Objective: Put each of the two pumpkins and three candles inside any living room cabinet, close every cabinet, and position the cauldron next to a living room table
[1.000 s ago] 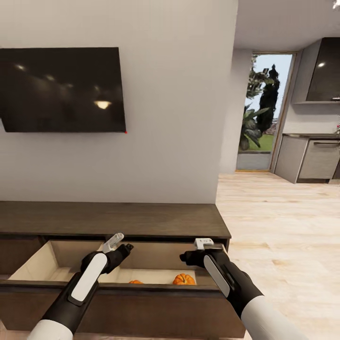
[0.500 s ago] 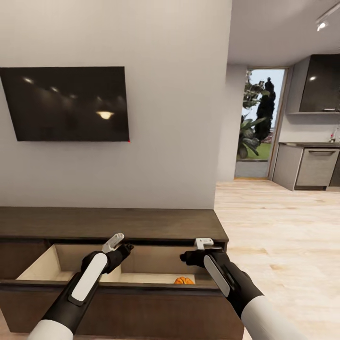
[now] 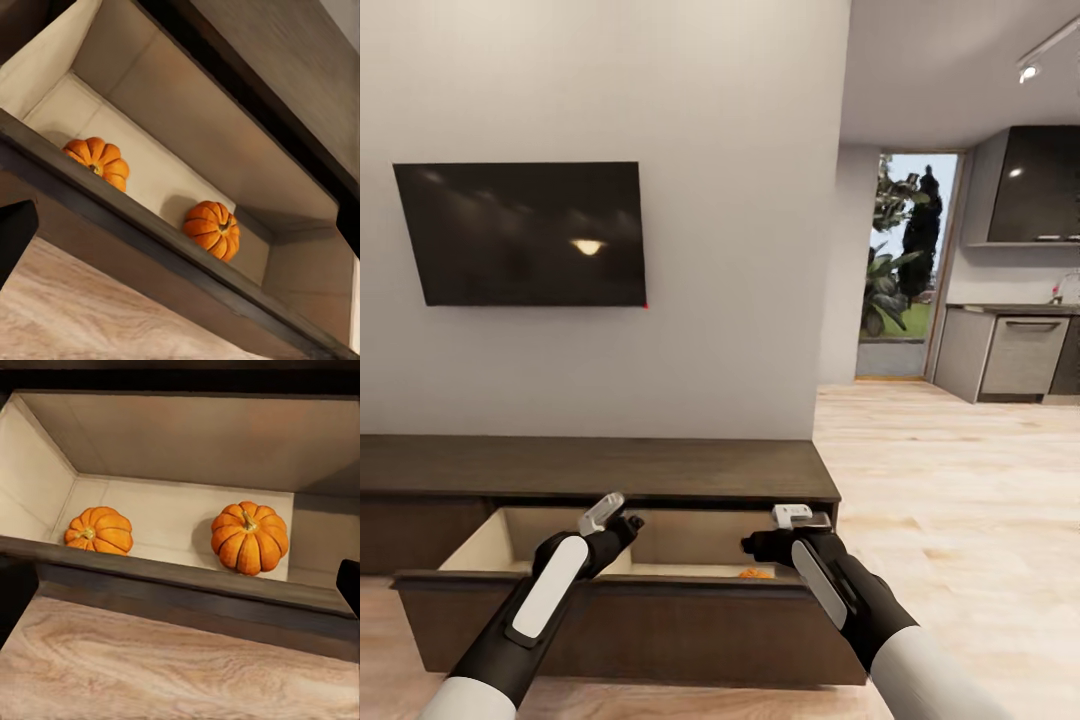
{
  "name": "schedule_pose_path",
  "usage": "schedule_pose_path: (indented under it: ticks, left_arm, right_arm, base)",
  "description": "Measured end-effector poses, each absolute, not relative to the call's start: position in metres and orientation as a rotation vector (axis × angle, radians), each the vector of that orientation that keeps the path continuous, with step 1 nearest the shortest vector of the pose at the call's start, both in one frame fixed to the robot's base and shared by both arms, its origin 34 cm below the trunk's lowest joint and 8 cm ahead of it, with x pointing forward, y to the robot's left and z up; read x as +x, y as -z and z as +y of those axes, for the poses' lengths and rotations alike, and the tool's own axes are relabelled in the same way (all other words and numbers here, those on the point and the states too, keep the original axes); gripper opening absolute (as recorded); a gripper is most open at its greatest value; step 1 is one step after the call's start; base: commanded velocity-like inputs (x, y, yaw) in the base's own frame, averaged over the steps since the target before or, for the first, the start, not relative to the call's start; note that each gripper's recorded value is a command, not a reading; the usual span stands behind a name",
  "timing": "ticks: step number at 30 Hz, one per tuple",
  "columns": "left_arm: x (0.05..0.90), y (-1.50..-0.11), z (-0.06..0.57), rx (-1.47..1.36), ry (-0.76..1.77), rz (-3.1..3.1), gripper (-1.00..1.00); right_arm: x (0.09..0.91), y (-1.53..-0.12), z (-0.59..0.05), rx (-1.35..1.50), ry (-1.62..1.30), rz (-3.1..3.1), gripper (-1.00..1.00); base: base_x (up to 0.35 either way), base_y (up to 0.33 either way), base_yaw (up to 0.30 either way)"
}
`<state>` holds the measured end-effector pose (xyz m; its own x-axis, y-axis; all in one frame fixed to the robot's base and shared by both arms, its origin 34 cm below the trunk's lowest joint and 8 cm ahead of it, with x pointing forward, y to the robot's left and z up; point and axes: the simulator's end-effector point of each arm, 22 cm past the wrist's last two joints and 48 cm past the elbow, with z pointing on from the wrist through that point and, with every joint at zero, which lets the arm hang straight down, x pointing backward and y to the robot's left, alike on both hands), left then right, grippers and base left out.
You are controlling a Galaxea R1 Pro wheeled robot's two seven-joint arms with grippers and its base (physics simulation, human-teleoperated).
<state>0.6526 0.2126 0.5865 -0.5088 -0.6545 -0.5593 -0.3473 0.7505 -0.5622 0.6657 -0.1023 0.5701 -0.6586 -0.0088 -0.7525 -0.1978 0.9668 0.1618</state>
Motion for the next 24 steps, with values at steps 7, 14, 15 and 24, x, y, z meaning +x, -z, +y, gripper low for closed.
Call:
schedule_pose_path:
  ticks: [7, 14, 15, 24]
  left_arm:
    - [0.657, -0.602, 0.212, -0.748, 0.49, 2.145, 1.0]
    - [0.657, -0.603, 0.211, -0.747, 0.492, 2.144, 1.0]
    - [0.657, -0.603, 0.211, -0.747, 0.492, 2.145, 1.0]
    - [0.658, -0.611, 0.212, -0.737, 0.501, 2.112, 1.0]
  right_arm:
    - [0.672, -0.594, -0.1, -0.148, -0.297, 2.258, 1.0]
    - [0.672, -0.597, -0.099, -0.148, -0.3, 2.25, 1.0]
    - [0.672, -0.597, -0.1, -0.148, -0.3, 2.251, 1.0]
    - [0.671, -0.59, -0.1, -0.149, -0.298, 2.251, 1.0]
  base:
    - [-0.327, 0.072, 0.0]
    - [-0.332, 0.005, 0.0]
    - [-0.332, 0.001, 0.0]
    - [-0.293, 0.0, 0.0]
